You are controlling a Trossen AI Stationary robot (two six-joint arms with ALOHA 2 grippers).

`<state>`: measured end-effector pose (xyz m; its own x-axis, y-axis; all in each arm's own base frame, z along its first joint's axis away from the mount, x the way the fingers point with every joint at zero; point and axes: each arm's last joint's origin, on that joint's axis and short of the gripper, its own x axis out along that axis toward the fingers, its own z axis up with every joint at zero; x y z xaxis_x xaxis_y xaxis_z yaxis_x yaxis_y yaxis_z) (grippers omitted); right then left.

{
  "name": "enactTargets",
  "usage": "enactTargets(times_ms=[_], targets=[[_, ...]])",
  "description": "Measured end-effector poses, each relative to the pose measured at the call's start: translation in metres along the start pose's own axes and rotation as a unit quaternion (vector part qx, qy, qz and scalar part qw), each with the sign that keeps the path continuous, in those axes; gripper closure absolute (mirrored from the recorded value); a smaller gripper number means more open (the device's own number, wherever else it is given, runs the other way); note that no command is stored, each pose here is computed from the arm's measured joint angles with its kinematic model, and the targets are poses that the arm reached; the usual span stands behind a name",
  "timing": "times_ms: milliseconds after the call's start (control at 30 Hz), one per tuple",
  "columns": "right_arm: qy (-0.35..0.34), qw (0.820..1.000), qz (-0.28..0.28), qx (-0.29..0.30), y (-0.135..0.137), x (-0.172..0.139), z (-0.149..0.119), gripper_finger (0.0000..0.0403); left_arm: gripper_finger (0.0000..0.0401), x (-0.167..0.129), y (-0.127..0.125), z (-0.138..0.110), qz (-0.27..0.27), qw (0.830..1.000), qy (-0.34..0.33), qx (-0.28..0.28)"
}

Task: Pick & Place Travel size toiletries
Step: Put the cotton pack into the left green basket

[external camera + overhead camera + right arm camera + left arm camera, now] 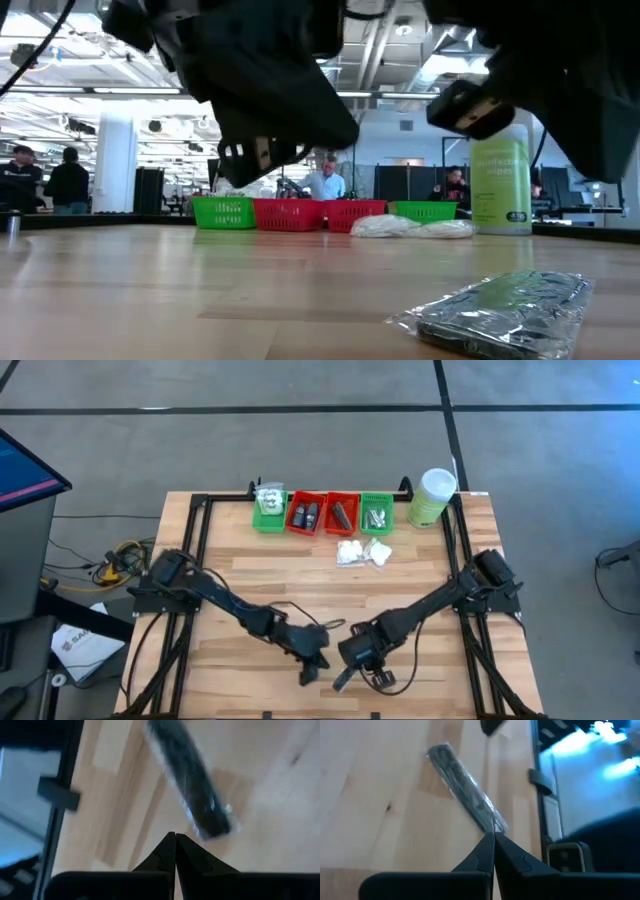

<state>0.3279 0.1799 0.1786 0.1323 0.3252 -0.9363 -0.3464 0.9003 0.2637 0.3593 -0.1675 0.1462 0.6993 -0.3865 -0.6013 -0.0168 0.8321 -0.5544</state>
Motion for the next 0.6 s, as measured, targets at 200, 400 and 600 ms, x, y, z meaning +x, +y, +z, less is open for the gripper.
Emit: enactTargets(times_ms=[200, 400, 600], targets=[[-0.02, 1.0, -0.02, -0.007, 0.009, 0.002, 0.002, 0.0402, 0.0397, 0.009, -0.011, 0.0, 0.065, 0.997, -0.028, -0.027], [-0.015, 0.999, -0.021, -0.021, -0.004, -0.004, 0.003, 0.0395, 0.0342, 0.001, -0.01, 0.002, 0.074, 0.995, -0.017, -0.064], [-0.017, 0.998, -0.028, 0.044, -0.032, -0.011, 0.005, 0.0338, 0.0286, 0.001, 0.004, 0.011, 0.083, 0.985, -0.018, -0.15]])
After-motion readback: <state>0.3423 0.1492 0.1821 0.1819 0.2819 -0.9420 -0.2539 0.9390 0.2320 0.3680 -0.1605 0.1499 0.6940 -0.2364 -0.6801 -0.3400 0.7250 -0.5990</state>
